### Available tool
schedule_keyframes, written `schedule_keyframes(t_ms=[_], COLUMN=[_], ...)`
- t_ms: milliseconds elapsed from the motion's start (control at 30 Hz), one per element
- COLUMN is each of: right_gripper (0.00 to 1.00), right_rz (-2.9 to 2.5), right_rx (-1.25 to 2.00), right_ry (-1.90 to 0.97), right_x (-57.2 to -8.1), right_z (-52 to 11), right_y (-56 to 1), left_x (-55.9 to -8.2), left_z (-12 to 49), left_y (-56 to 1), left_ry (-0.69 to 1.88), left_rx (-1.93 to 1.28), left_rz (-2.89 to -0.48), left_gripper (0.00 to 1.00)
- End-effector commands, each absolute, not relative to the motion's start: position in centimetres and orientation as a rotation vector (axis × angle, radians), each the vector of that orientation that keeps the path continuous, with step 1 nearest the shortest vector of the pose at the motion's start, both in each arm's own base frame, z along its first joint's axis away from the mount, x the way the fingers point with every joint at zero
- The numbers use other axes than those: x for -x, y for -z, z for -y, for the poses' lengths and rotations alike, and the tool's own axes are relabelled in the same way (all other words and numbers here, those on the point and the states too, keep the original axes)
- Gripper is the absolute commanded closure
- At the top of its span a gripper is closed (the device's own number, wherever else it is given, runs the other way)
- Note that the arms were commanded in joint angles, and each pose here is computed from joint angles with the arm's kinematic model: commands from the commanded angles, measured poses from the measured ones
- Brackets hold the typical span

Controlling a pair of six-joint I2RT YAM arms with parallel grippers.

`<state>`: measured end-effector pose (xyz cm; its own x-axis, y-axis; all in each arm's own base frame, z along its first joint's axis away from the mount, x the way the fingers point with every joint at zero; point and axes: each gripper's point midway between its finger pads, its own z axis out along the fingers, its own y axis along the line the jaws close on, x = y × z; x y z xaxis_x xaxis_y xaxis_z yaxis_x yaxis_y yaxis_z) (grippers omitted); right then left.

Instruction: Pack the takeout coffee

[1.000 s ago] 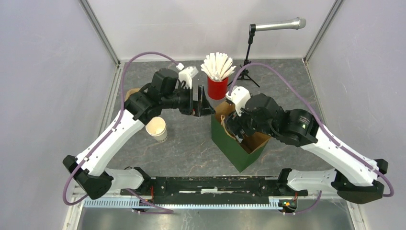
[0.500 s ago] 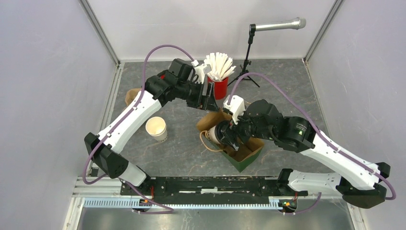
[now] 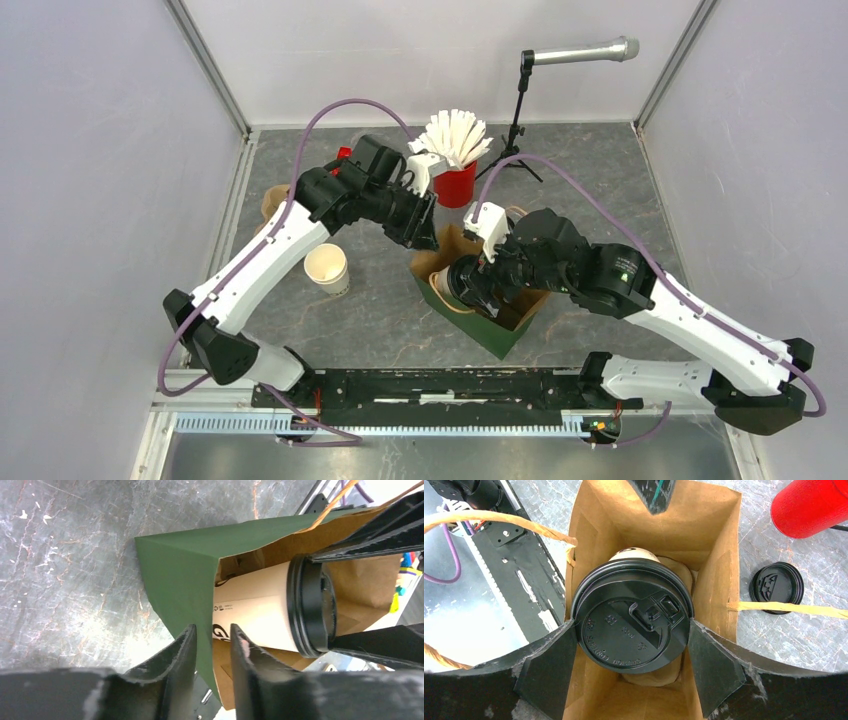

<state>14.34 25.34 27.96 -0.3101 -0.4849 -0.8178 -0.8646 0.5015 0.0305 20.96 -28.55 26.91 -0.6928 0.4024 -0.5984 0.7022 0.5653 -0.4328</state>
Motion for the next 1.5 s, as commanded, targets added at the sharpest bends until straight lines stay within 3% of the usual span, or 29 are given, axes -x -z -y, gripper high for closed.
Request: schedule_keyframes(t_ms=[0, 67, 100, 667, 867, 1067, 1133, 1200, 1467], right_gripper=[0.19, 0.19, 0.19, 0.18, 0.17, 0.18, 0.18, 0.18, 0.18], right_rz=[-1.941, -1.948, -1.947, -1.830, -1.845, -1.849, -1.830, -1.818, -1.803], right_rx=[1.134, 1.132, 1.131, 1.146, 1.231, 1.240, 1.228, 1.229, 1.317], right_ry=[-0.587, -0.521, -0.483, 0.001, -0.093, -0.308, -0.345, -0.357, -0.385], right_x=[-14.5, -15.3, -15.7, -21.9, -20.5, -17.8, -17.3, -17.0, -15.2], right_z=[-25.3, -24.9, -24.6, -22.1, -23.0, -24.5, -24.8, -25.0, -27.0], right_y=[-28.3, -28.5, -28.9, -34.2, -31.4, -28.6, -28.8, -28.7, -27.5], left_x=[-20.8, -20.8, -20.8, -23.8, -23.2, -20.8, -19.8, -18.9, -15.9], left_z=[28.1, 28.3, 28.5, 29.5, 28.8, 26.2, 25.0, 24.2, 24.7], left_y=[-28.2, -28.3, -28.6, -33.0, -30.1, -27.5, -27.0, -26.7, -27.3], left_ry=[0.907, 0.920, 0.938, 1.005, 0.994, 0.951, 0.918, 0.907, 1.057], left_rx=[-0.962, -0.966, -0.964, -0.635, -0.600, -0.553, -0.547, -0.547, -0.485], left_rz=[-2.257, -2.253, -2.243, -1.910, -1.992, -2.112, -2.162, -2.206, -2.252], left_gripper=[0.81, 0.97, 0.98, 0.98, 0.96, 0.70, 0.56, 0.47, 0.38])
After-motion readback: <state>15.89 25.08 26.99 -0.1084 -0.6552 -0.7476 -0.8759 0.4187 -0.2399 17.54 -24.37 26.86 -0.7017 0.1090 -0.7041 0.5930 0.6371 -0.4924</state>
